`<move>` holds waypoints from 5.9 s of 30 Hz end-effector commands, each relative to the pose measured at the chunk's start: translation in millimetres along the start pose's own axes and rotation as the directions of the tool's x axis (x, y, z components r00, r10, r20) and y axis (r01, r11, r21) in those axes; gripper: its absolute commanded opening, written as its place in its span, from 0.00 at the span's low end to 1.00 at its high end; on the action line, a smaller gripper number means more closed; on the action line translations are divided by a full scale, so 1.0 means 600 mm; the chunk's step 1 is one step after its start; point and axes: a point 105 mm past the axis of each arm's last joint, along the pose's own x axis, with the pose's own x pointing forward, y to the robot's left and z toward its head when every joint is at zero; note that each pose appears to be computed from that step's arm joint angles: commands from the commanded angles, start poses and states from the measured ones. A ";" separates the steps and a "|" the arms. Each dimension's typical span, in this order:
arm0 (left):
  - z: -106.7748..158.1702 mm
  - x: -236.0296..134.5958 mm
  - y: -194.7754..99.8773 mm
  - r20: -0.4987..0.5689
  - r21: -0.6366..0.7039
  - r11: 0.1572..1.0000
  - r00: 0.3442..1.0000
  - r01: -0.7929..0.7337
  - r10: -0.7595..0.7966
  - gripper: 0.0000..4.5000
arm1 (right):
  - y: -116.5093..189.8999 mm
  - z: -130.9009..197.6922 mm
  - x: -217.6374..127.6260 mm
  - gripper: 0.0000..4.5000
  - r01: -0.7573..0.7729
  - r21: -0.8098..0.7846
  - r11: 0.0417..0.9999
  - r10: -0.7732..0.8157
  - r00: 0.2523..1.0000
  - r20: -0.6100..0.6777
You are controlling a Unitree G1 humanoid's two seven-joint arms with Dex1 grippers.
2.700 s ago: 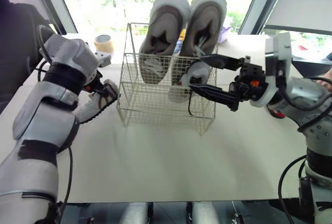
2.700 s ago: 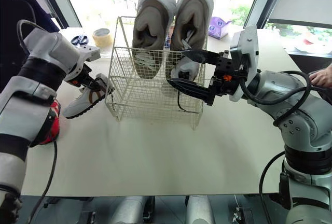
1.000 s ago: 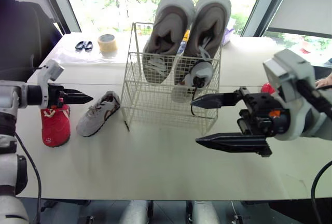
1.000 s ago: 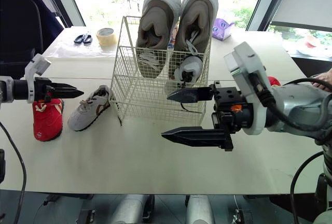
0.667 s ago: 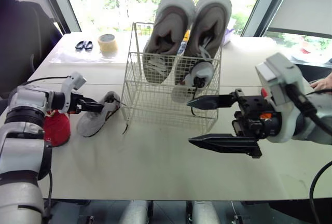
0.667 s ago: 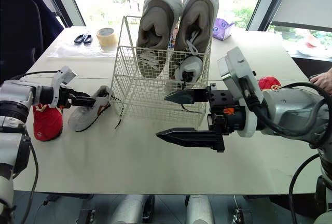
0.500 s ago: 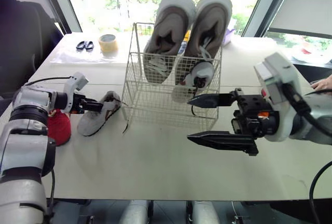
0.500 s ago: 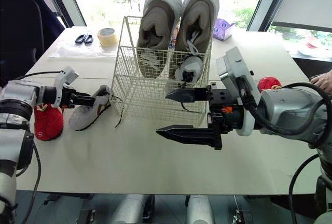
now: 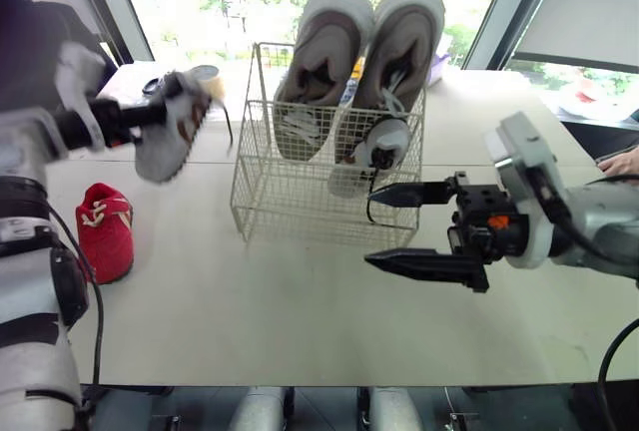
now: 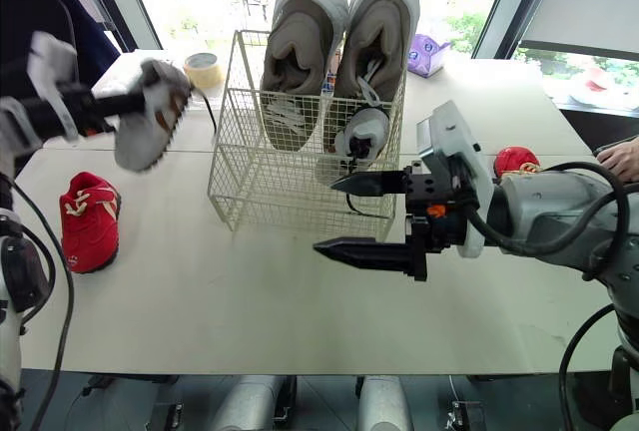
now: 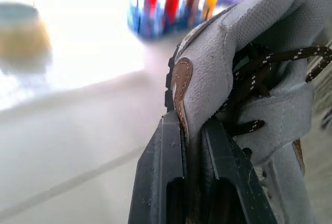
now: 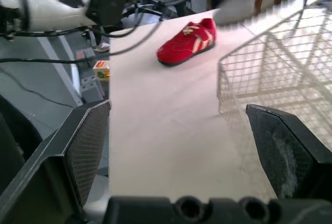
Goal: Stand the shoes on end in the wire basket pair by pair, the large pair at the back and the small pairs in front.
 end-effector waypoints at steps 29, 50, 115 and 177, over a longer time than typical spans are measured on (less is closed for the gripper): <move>-0.117 0.130 -0.292 0.564 0.163 0.967 0.823 -0.197 0.072 0.01 | -0.040 0.052 -0.033 1.00 -0.012 0.010 1.000 0.013 0.995 -0.098; -0.153 0.068 -0.310 0.218 0.198 0.979 0.972 0.040 -0.084 0.67 | -0.045 0.030 -0.017 1.00 0.027 0.056 0.998 -0.029 0.999 0.025; -0.190 -0.085 -0.480 -0.013 -0.290 0.629 0.655 0.721 -0.756 0.99 | -0.239 -0.306 -0.368 1.00 0.974 0.176 0.145 -0.981 0.165 -0.105; 0.166 0.023 -0.253 0.243 -0.124 0.603 0.613 0.788 -0.751 1.00 | -0.124 0.276 -0.075 0.45 0.548 -0.674 0.495 -0.176 0.823 0.540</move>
